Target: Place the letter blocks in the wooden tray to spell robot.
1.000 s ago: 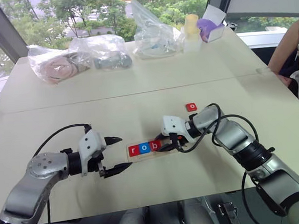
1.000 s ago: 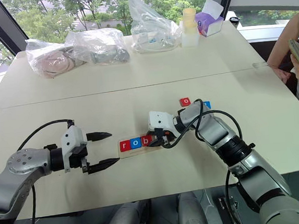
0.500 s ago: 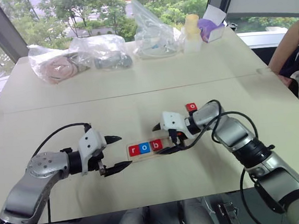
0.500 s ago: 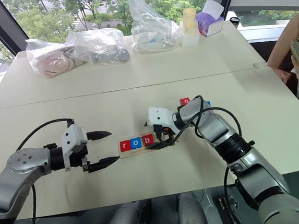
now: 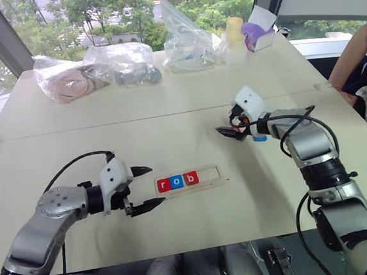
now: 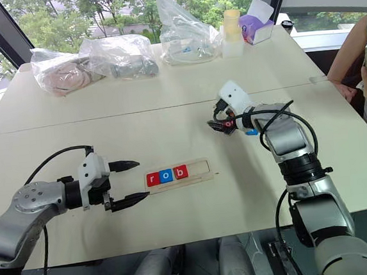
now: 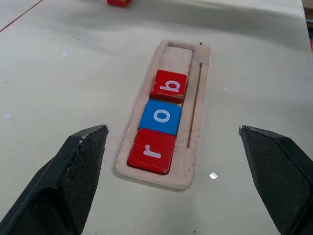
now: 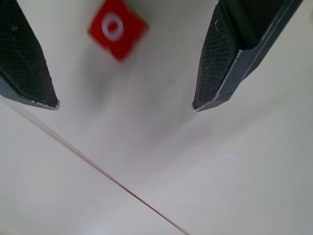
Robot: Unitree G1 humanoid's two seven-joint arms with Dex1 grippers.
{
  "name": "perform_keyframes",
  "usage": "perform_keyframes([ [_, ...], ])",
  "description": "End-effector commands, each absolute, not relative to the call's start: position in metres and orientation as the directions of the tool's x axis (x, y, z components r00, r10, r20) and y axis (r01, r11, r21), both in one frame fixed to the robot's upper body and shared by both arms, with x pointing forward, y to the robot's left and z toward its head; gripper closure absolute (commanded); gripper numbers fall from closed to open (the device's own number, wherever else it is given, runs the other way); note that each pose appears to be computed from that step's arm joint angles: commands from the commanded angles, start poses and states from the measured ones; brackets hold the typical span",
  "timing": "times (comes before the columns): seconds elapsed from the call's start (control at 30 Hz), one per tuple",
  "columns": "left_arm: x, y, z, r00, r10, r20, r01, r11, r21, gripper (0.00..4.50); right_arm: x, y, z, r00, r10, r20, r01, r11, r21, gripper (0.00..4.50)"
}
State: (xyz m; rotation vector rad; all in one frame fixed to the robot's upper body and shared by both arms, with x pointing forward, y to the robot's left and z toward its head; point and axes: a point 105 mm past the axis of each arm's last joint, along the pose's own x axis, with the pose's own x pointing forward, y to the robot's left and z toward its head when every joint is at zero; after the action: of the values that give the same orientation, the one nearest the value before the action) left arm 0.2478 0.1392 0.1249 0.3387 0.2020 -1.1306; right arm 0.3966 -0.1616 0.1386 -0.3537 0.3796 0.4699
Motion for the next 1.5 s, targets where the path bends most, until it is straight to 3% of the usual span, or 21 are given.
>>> perform_keyframes([
  [0.03, 0.249, 0.136, 0.129, 0.414, -0.855, -0.312, 0.909, 0.370, 0.192, 0.00, 0.396, -0.169, 0.142, 0.874, 0.259, -0.410, -0.361, 0.912, -0.193, 0.06],
  [0.4, 0.251, 0.137, 0.129, 0.432, -0.848, -0.307, 0.900, 0.386, 0.202, 0.00, 0.390, -0.163, 0.120, 0.859, 0.181, -0.479, -0.258, 0.961, -0.100, 0.06],
  [0.5, 0.251, 0.138, 0.129, 0.437, -0.846, -0.306, 0.898, 0.391, 0.203, 0.00, 0.387, -0.156, 0.118, 0.852, 0.196, -0.486, -0.265, 0.961, -0.075, 0.82],
  [0.67, 0.253, 0.137, 0.128, 0.443, -0.844, -0.302, 0.895, 0.396, 0.207, 0.00, 0.383, -0.147, 0.115, 0.839, 0.215, -0.501, -0.255, 0.967, -0.013, 3.36],
  [0.8, 0.253, 0.136, 0.126, 0.441, -0.846, -0.299, 0.896, 0.394, 0.204, 0.00, 0.377, -0.147, 0.116, 0.834, 0.202, -0.514, -0.241, 0.970, -0.011, 3.36],
  [1.07, 0.253, 0.130, 0.124, 0.417, -0.861, -0.290, 0.907, 0.375, 0.190, 0.00, 0.299, -0.158, 0.105, 0.760, 0.211, -0.614, -0.282, 0.959, -0.020, 3.36],
  [1.3, 0.253, 0.126, 0.121, 0.398, -0.871, -0.288, 0.916, 0.359, 0.179, 0.00, 0.262, -0.163, 0.091, 0.767, 0.206, -0.608, -0.246, 0.969, 0.018, 3.36],
  [1.5, 0.256, 0.125, 0.122, 0.398, -0.871, -0.287, 0.915, 0.359, 0.183, 0.00, 0.265, -0.159, 0.094, 0.759, 0.238, -0.606, -0.279, 0.960, 0.027, 0.36],
])
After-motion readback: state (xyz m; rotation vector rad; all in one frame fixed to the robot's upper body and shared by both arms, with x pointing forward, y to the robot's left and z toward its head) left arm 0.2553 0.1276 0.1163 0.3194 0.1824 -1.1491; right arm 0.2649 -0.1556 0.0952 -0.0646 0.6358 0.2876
